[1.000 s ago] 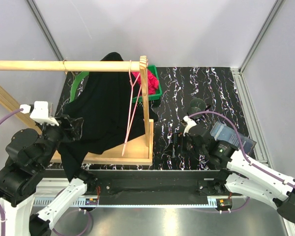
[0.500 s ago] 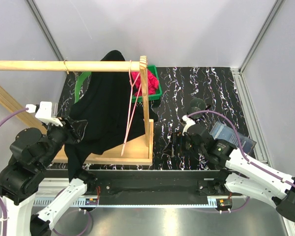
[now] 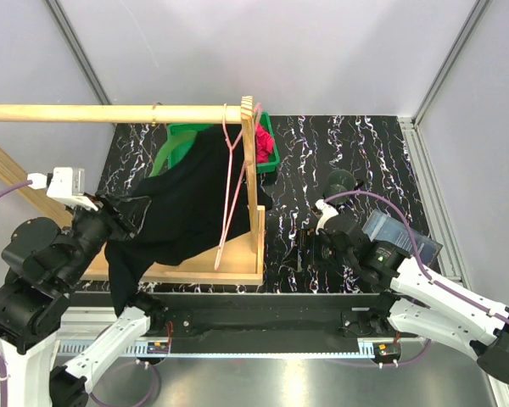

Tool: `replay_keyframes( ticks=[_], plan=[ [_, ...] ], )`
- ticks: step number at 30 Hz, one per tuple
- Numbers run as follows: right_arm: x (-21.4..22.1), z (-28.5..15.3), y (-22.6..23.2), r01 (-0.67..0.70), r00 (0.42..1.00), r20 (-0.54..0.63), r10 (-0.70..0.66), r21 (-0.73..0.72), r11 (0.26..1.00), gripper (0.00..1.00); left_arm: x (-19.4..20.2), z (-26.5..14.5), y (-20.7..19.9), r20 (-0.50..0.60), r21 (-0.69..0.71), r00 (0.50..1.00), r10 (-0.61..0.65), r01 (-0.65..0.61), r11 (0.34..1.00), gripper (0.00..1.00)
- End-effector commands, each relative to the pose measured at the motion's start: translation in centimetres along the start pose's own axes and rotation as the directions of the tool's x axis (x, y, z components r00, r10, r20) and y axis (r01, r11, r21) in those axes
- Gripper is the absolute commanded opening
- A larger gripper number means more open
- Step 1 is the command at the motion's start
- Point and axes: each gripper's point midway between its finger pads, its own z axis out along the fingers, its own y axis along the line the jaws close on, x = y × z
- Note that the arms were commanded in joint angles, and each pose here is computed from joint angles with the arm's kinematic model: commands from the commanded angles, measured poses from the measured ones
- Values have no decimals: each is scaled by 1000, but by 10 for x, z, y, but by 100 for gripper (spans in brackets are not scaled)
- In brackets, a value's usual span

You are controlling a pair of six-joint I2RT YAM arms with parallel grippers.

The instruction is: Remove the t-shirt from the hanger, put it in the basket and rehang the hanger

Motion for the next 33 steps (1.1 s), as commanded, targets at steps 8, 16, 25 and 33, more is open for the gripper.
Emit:
replay_keyframes(
  ticks=[8,16,25,33],
  plan=[
    [-18,-11,16,11,998,57,-10,-32,999,82,-56,6,-32,143,106,987,-77,62,992,0],
    [-16,-12,12,6,998,61,-4,-21,1000,82,-4,6,-33,21,177,998,-58,54,983,2],
    [-16,-7,12,4,999,43,-3,-13,1000,82,10,-11,-37,24,251,999,32,-37,967,88],
    [-12,-10,14,-24,999,39,25,-25,999,82,-29,-3,-66,36,327,997,71,-79,942,85]
  ],
)
